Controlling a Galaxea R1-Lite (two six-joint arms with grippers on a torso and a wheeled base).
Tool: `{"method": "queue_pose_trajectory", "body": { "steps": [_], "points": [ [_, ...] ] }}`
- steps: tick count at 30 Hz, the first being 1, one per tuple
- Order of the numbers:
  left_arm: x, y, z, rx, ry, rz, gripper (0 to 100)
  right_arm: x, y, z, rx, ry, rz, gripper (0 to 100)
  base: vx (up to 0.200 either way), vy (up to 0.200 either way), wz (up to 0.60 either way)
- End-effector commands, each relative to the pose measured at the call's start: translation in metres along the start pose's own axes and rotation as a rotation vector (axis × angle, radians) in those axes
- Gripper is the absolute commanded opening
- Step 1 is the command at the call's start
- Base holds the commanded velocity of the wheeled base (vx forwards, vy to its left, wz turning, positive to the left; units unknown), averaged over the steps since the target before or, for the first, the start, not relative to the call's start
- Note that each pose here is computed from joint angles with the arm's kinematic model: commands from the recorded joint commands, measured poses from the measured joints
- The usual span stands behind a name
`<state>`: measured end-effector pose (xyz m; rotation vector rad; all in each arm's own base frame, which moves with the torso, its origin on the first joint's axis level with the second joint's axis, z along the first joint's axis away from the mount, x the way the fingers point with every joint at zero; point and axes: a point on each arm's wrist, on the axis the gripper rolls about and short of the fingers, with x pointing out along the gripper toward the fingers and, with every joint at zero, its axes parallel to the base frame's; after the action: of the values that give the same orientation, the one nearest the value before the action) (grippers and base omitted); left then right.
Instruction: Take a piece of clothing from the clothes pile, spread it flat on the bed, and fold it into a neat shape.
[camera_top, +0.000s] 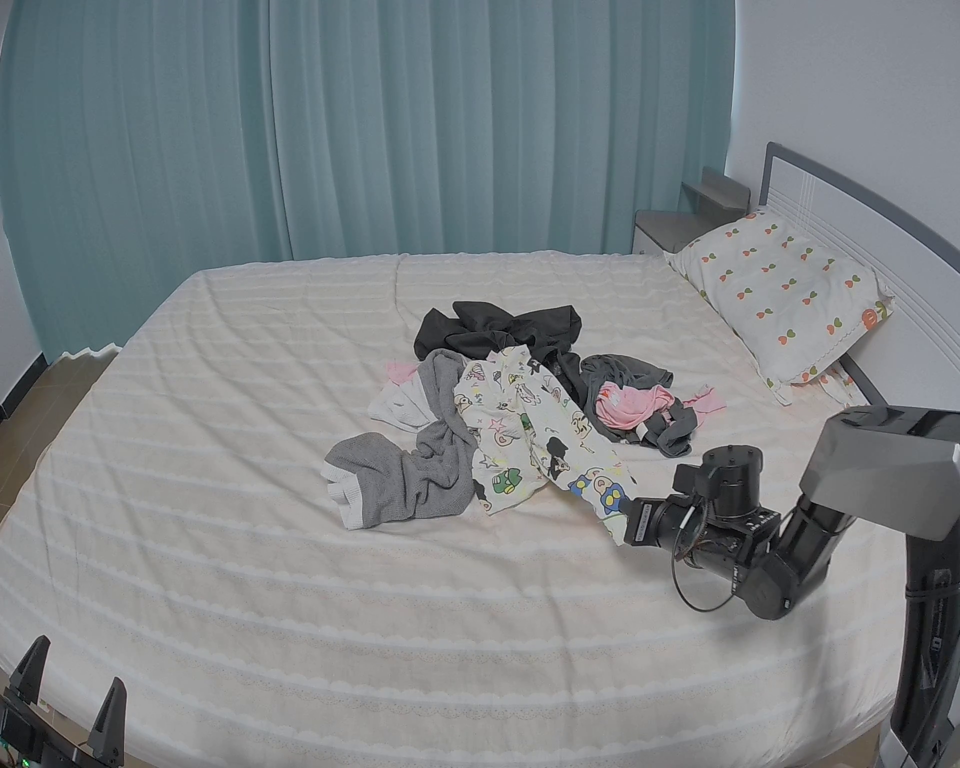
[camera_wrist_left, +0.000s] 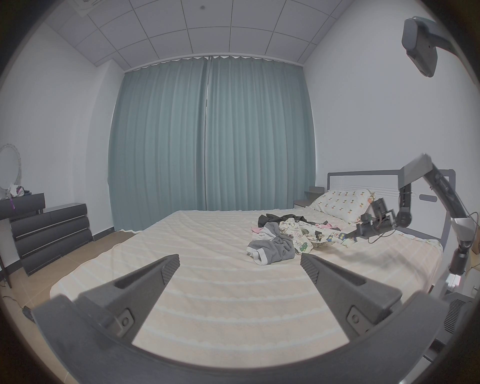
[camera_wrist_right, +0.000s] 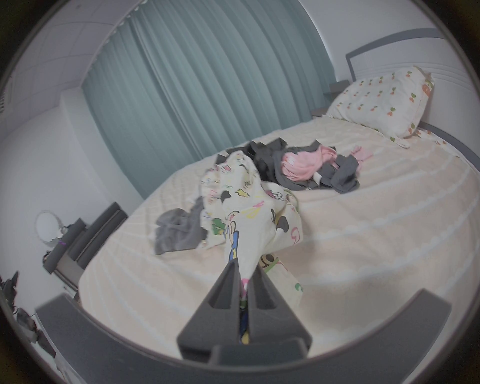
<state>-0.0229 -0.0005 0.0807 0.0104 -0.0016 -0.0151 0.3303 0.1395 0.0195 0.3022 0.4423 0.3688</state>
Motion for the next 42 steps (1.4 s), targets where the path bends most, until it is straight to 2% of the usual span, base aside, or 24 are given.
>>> {"method": "queue_pose_trajectory", "body": {
  "steps": [1, 4, 5, 10, 13, 14, 15, 16, 17, 18, 20, 22, 23, 26, 27, 28, 29, 30, 31, 32, 33, 37, 40, 42],
  "points": [
    [0.0, 0.0, -0.005, 0.0, 0.002, 0.001, 100, -0.073, 0.044, 0.029, -0.037, -0.128, 0.192, 0, 0.0, 0.0, 0.0],
    [0.0, 0.0, -0.005, 0.002, 0.001, -0.002, 100, -0.082, 0.052, 0.034, -0.043, -0.15, 0.219, 0, 0.0, 0.0, 0.0],
    [0.0, 0.0, -0.005, 0.0, 0.0, -0.003, 100, -0.105, 0.072, 0.051, -0.055, -0.225, 0.298, 0, 0.0, 0.0, 0.0],
    [0.0, 0.0, -0.005, 0.002, 0.0, -0.005, 100, -0.131, 0.092, 0.073, -0.065, -0.316, 0.393, 0, 0.0, 0.0, 0.0],
    [0.0, 0.0, -0.005, 0.005, -0.002, -0.008, 100, -0.137, 0.096, 0.08, -0.067, -0.336, 0.414, 0, 0.0, 0.0, 0.0],
    [-0.003, 0.0, 0.023, -0.023, -0.068, -0.014, 100, -0.14, 0.101, 0.09, -0.069, -0.351, 0.43, 0, 0.0, 0.0, 0.0],
    [-0.004, 0.0, 0.033, -0.035, -0.086, -0.018, 100, -0.141, 0.102, 0.092, -0.069, -0.354, 0.431, 0, 0.0, 0.0, 0.0],
    [0.0, 0.001, 0.091, -0.15, -0.146, -0.045, 100, -0.144, 0.107, 0.103, -0.069, -0.364, 0.441, 0, 0.0, 0.0, 0.0],
    [0.007, 0.001, 0.106, -0.192, -0.131, -0.09, 100, -0.144, 0.111, 0.111, -0.066, -0.377, 0.449, 0, 0.0, 0.0, 0.0],
    [0.009, 0.0, 0.109, -0.188, -0.121, -0.117, 100, -0.145, 0.112, 0.114, -0.066, -0.382, 0.453, 0, 0.0, 0.0, 0.0],
    [0.03, -0.005, 0.112, -0.151, 0.007, -0.352, 100, -0.149, 0.122, 0.132, -0.067, -0.422, 0.484, 0, 0.0, 0.0, 0.0],
    [0.049, -0.009, 0.111, -0.157, 0.11, -0.467, 100, -0.149, 0.129, 0.137, -0.066, -0.421, 0.503, 0, 0.0, 0.0, 0.0],
    [0.05, -0.009, 0.11, -0.158, 0.118, -0.476, 100, -0.149, 0.13, 0.138, -0.067, -0.423, 0.505, 0, 0.0, 0.0, 0.0],
    [0.084, -0.021, 0.102, -0.16, 0.314, -0.675, 100, -0.154, 0.147, 0.143, -0.069, -0.416, 0.551, 0, 0.0, 0.0, 0.0],
    [0.084, -0.021, 0.102, -0.16, 0.314, -0.675, 100, -0.154, 0.147, 0.143, -0.069, -0.416, 0.551, 0, 0.0, 0.0, 0.0],
    [0.106, -0.036, 0.091, -0.129, 0.46, -0.786, 100, -0.161, 0.158, 0.149, -0.066, -0.431, 0.584, 0, 0.0, 0.0, 0.0],
    [0.108, -0.037, 0.09, -0.128, 0.468, -0.789, 100, -0.161, 0.159, 0.149, -0.066, -0.429, 0.586, 0, 0.0, 0.0, 0.0],
    [0.119, -0.044, 0.083, -0.118, 0.533, -0.817, 100, -0.162, 0.162, 0.149, -0.068, -0.417, 0.593, 0, 0.0, 0.0, 0.0],
    [0.12, -0.045, 0.082, -0.118, 0.539, -0.819, 100, -0.161, 0.162, 0.149, -0.068, -0.414, 0.592, 0, 0.0, 0.0, 0.0],
    [0.138, -0.054, 0.074, -0.117, 0.599, -0.829, 100, -0.159, 0.163, 0.148, -0.068, -0.401, 0.593, 0, 0.0, 0.0, 0.0],
    [0.147, -0.058, 0.07, -0.118, 0.621, -0.83, 100, -0.16, 0.165, 0.147, -0.065, -0.399, 0.6, 0, 0.0, 0.0, 0.0],
    [0.182, -0.073, 0.05, -0.115, 0.643, -0.835, 100, -0.173, 0.177, 0.147, -0.043, -0.4, 0.656, 0, 0.0, 0.0, 0.0],
    [0.197, -0.081, 0.036, -0.112, 0.668, -0.844, 100, -0.176, 0.18, 0.152, -0.041, -0.414, 0.664, 0, 0.0, 0.0, 0.0],
    [0.205, -0.097, 0.018, -0.105, 0.728, -0.885, 100, -0.174, 0.182, 0.155, -0.039, -0.412, 0.66, 0, 0.0, 0.0, 0.0]
  ]
}}
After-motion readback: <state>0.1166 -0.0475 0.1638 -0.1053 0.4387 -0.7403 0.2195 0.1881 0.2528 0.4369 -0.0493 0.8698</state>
